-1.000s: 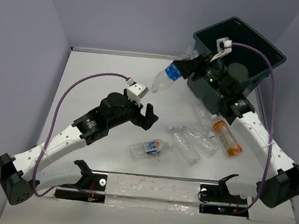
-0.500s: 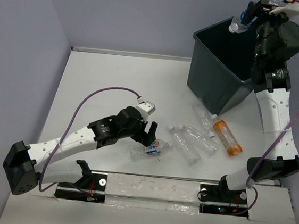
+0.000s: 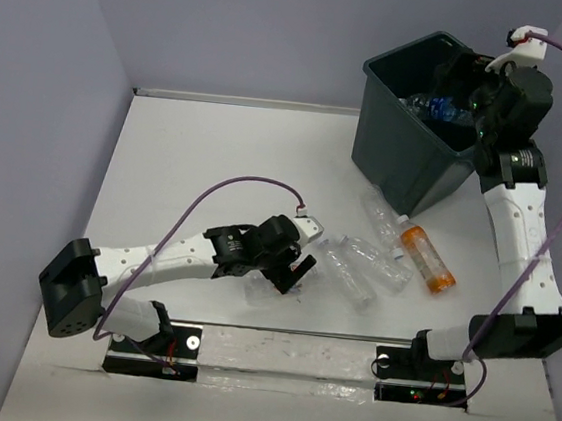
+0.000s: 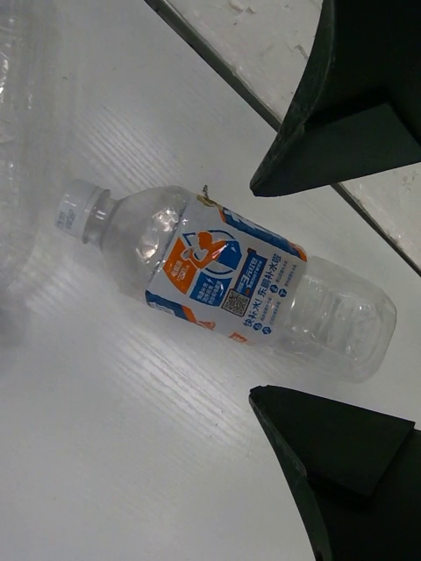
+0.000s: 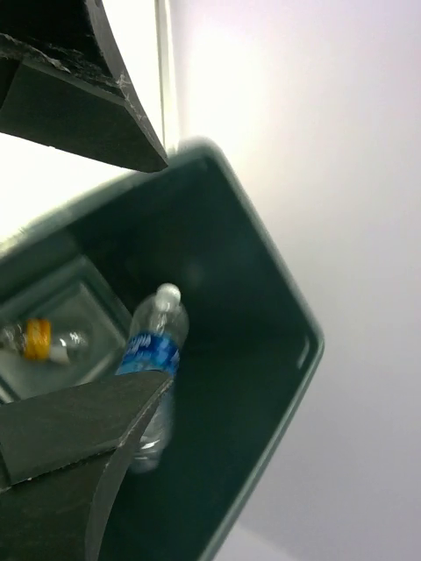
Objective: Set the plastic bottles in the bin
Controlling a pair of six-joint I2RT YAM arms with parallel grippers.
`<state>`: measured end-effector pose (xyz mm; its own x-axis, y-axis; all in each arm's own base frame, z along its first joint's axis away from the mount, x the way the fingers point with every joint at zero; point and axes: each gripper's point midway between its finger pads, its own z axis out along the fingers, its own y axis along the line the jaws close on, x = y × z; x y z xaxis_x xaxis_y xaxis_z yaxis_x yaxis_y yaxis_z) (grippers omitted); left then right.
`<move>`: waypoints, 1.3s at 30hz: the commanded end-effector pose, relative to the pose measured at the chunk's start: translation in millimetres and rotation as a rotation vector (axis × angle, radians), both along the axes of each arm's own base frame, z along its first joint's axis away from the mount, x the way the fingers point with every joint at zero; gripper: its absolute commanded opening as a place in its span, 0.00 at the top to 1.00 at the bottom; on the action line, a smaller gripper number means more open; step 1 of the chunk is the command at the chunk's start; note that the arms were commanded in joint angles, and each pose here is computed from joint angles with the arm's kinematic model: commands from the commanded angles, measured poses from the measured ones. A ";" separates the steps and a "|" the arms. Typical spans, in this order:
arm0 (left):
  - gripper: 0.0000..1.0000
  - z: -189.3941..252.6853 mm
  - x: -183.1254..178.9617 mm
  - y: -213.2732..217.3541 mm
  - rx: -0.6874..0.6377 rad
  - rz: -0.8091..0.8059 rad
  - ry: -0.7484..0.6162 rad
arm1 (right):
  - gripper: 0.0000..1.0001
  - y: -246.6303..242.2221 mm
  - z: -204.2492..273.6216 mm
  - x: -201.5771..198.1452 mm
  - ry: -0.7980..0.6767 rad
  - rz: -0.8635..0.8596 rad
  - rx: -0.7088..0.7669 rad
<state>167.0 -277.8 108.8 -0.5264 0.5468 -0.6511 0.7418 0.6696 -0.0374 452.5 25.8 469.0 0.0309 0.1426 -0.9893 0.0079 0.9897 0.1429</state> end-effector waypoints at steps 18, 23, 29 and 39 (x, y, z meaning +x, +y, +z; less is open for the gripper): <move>0.05 -72.1 -8.0 8.4 0.337 -0.088 0.085 | 0.01 82.2 25.5 -141.3 -0.173 0.515 0.227; 0.19 -39.5 4.8 10.5 0.276 -0.028 -0.010 | 0.02 100.0 11.1 -164.6 -0.157 0.626 0.292; 0.30 35.4 17.7 8.7 0.014 0.091 -0.155 | 0.02 114.5 -43.0 -175.9 -0.115 0.686 0.508; 0.29 119.4 33.1 -21.3 -0.394 0.158 -0.302 | 0.00 210.4 -111.9 -196.1 0.112 0.919 0.544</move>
